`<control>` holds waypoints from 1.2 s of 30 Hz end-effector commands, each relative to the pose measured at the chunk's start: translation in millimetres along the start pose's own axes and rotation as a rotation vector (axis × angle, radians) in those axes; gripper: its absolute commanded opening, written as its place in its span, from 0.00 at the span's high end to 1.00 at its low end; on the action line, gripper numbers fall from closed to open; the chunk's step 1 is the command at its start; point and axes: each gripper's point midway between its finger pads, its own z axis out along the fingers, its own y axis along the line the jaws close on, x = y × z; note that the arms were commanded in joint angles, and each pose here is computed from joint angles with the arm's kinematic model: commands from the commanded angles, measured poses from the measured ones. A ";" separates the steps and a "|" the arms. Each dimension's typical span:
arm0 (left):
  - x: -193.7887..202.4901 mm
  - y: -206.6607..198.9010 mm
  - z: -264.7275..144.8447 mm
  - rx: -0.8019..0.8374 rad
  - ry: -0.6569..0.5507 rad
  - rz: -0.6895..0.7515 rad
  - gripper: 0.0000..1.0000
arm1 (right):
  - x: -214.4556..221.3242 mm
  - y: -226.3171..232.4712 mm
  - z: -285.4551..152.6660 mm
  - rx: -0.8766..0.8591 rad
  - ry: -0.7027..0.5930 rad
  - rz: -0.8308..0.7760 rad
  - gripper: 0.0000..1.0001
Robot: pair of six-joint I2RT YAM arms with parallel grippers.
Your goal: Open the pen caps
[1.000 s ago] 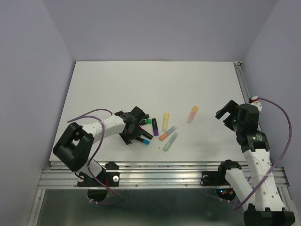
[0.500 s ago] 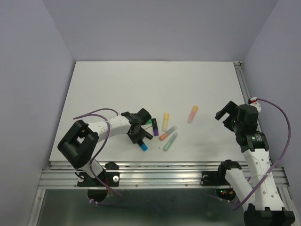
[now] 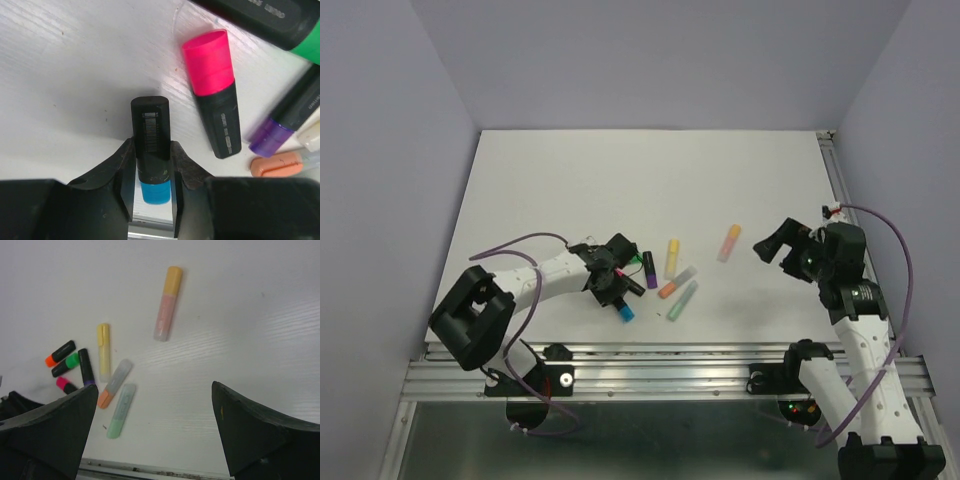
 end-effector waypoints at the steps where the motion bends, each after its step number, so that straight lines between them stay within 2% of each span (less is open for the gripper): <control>1: -12.4 -18.1 -27.0 0.136 -0.059 0.006 1.00 | 24.6 65.4 -12.1 -0.425 0.145 -0.088 0.00; 8: -31.9 -53.4 -71.4 0.339 -0.120 -0.026 1.00 | 65.1 131.6 -36.2 -0.728 0.251 -0.239 0.00; 10: -41.0 -65.7 -86.2 0.392 -0.151 -0.043 1.00 | 78.8 145.1 -27.8 -0.724 0.261 -0.259 0.00; 11: -44.0 -69.9 -91.9 0.412 -0.160 -0.048 1.00 | 103.8 164.0 -28.1 -0.767 0.325 -0.296 0.00; 13: -51.7 -80.5 -103.7 0.452 -0.188 -0.058 1.00 | 122.2 188.3 -25.0 -0.743 0.327 -0.360 0.00; 17: -59.2 -92.9 -120.3 0.502 -0.211 -0.061 1.00 | 139.2 212.6 -1.3 -0.670 0.339 -0.468 0.00; 19: -59.5 -95.9 -126.7 0.523 -0.212 -0.061 1.00 | 146.1 216.9 13.4 -0.646 0.354 -0.470 0.00; 29: -50.1 -102.7 -144.3 0.634 -0.175 -0.077 1.00 | 137.9 257.4 19.6 -0.769 0.263 -0.414 0.02; 36: -45.8 -104.6 -145.8 0.645 -0.162 -0.075 1.00 | 143.0 270.3 28.2 -0.798 0.272 -0.395 0.18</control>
